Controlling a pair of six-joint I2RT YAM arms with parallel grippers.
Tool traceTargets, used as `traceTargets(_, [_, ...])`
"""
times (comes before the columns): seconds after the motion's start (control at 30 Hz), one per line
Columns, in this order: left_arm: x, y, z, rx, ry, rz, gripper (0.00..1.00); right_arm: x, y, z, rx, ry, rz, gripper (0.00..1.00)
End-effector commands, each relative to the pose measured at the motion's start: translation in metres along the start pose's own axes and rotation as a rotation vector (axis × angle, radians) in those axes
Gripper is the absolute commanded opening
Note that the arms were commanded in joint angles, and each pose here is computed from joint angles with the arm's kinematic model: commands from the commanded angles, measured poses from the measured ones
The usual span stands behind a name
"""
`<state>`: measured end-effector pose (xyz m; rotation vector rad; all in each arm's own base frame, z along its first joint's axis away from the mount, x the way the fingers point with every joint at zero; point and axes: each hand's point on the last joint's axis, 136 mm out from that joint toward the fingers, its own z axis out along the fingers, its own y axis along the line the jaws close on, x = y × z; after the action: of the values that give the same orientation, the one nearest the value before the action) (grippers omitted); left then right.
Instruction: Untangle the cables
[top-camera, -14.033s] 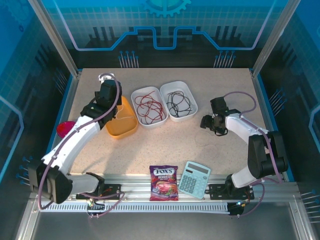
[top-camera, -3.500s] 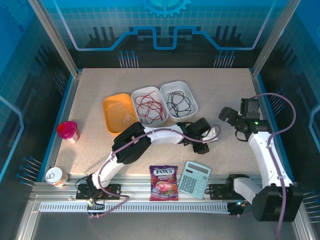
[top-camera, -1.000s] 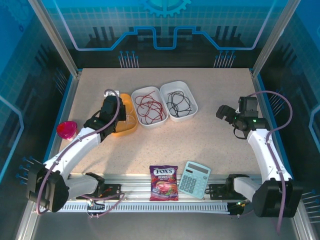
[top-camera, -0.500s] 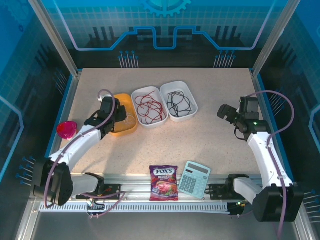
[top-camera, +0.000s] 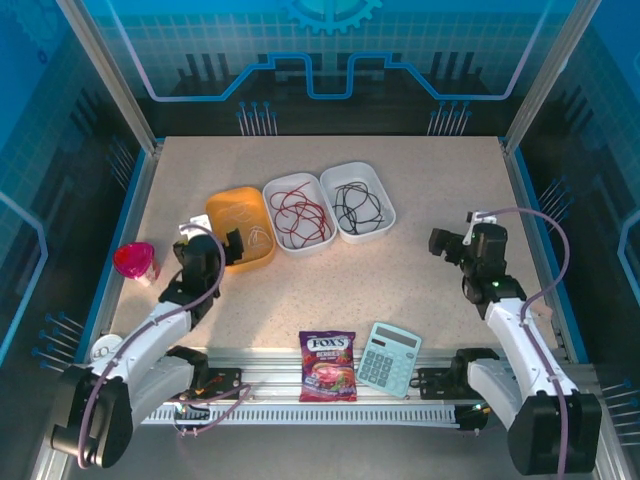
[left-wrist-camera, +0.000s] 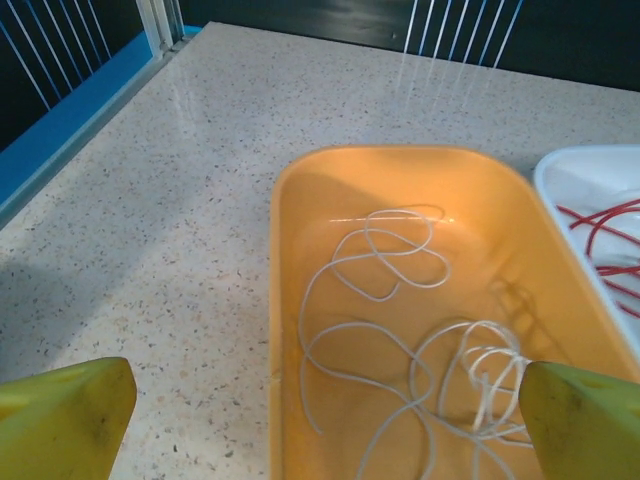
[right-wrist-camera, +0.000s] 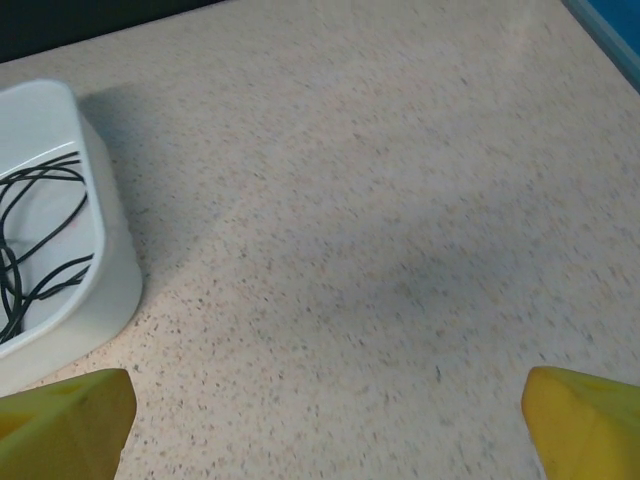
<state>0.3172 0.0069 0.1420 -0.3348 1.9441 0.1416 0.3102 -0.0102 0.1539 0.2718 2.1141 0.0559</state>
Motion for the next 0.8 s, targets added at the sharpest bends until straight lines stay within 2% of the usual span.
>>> traceTargets(0.0, [-0.043,0.005,-0.002,0.000,-0.248,-0.014,0.99,-0.031,0.019,0.005,-0.064,-0.204,-0.131,1.00])
traceTargets(0.1, [-0.039,0.010,0.005,0.006,-0.259,-0.005,0.99,-0.030,0.029,0.014,-0.106,-0.274,-0.196,1.00])
traceTargets(0.27, [-0.029,0.008,0.018,0.074,-0.294,0.007,0.99,-0.024,0.031,0.036,-0.104,-0.280,-0.240,1.00])
traceTargets(0.5, [-0.006,-0.013,0.035,0.180,-0.259,0.046,0.99,-0.019,0.035,0.061,-0.109,-0.305,-0.266,1.00])
traceTargets(0.77, [0.014,-0.026,0.063,0.224,-0.203,0.091,0.99,-0.003,0.037,0.076,-0.136,-0.306,-0.282,1.00])
